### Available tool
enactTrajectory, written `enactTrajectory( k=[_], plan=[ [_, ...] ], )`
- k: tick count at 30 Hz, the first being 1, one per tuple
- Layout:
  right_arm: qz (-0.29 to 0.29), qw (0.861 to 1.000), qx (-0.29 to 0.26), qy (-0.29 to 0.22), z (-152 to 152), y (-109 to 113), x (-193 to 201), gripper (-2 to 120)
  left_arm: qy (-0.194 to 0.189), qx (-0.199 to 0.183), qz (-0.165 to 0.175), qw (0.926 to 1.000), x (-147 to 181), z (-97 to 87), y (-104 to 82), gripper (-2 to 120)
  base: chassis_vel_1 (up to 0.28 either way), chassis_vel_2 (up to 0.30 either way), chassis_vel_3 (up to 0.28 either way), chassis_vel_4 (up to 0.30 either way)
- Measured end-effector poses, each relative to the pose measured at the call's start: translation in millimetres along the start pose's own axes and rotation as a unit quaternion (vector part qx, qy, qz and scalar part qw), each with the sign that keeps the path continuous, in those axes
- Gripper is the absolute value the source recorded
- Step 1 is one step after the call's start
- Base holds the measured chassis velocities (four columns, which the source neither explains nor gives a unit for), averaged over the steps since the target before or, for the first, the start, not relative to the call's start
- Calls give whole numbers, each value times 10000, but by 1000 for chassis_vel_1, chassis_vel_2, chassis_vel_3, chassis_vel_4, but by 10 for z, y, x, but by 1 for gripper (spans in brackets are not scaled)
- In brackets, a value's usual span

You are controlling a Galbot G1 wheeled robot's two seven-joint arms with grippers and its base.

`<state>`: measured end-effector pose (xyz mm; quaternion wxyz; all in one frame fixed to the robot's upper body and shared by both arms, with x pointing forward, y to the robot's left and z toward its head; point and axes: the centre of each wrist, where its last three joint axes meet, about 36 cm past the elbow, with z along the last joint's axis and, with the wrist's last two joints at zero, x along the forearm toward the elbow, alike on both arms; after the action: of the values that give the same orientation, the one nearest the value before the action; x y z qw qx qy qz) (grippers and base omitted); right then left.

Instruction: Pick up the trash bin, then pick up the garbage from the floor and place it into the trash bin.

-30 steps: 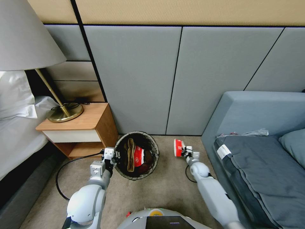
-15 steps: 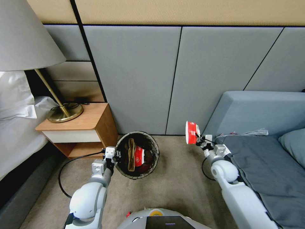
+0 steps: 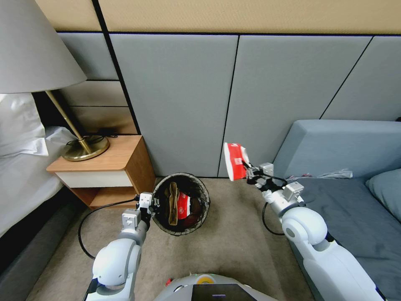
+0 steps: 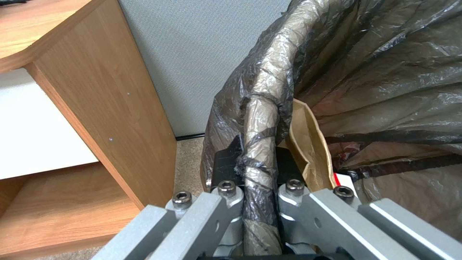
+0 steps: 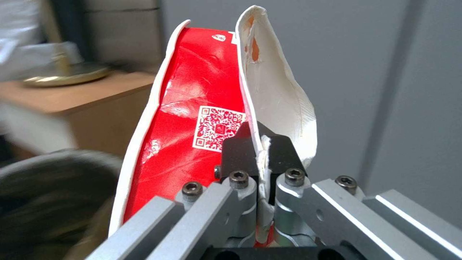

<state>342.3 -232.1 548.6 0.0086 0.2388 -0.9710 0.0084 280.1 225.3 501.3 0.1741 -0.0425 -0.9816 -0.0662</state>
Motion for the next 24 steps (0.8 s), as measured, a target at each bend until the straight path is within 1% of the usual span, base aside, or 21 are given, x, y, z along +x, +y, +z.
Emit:
enactTrajectory(
  k=[1, 2, 3, 5, 6, 7, 8, 10, 11, 14, 24],
  plan=[
    [-171, 9999, -10, 24, 0, 75, -32, 0, 5, -1, 3, 10000, 1, 2, -1, 1, 0, 0, 0, 0],
    [-171, 9999, -10, 24, 0, 75, -32, 0, 5, -1, 3, 10000, 1, 2, -1, 1, 0, 0, 0, 0],
    [-501, 9987, -30, 96, 22, 229, -94, 0, 8, 6, 18, 10000, 0, 1, -12, 1, 0, 0, 0, 0],
    [-592, 9982, -29, 114, 24, 273, -111, 0, 7, 10, 23, 10000, -1, 0, -15, 1, 0, 0, 0, 0],
    [-818, 9965, -25, 167, 27, 394, -148, 0, 6, 11, 27, 10000, -2, -1, -21, 1, 0, 0, 0, 0],
    [-818, 9965, -25, 167, 27, 394, -148, 0, 6, 11, 27, 10000, -2, -1, -21, 1, 0, 0, 0, 0],
    [-974, 9949, -21, 242, 49, 495, -170, 0, 9, 18, 30, 10000, -5, 0, -25, 1, 0, 0, 0, 0],
    [-1129, 9929, -6, 369, 109, 591, -178, 0, 7, 24, 30, 10000, -10, -1, -26, 1, 0, 0, 0, 0],
    [-1129, 9929, -6, 369, 109, 591, -178, 0, 7, 24, 30, 10000, -10, -1, -26, 1, 0, 0, 0, 0],
    [-1270, 9902, 7, 576, 219, 692, -185, 0, 6, 30, 32, 10000, -20, 0, -26, 1, 0, 0, 0, 0],
    [-1391, 9866, 53, 854, 415, 811, -218, 0, -5, 35, 35, 10000, -41, -3, -21, 1, 0, 0, 0, 0]
  ],
)
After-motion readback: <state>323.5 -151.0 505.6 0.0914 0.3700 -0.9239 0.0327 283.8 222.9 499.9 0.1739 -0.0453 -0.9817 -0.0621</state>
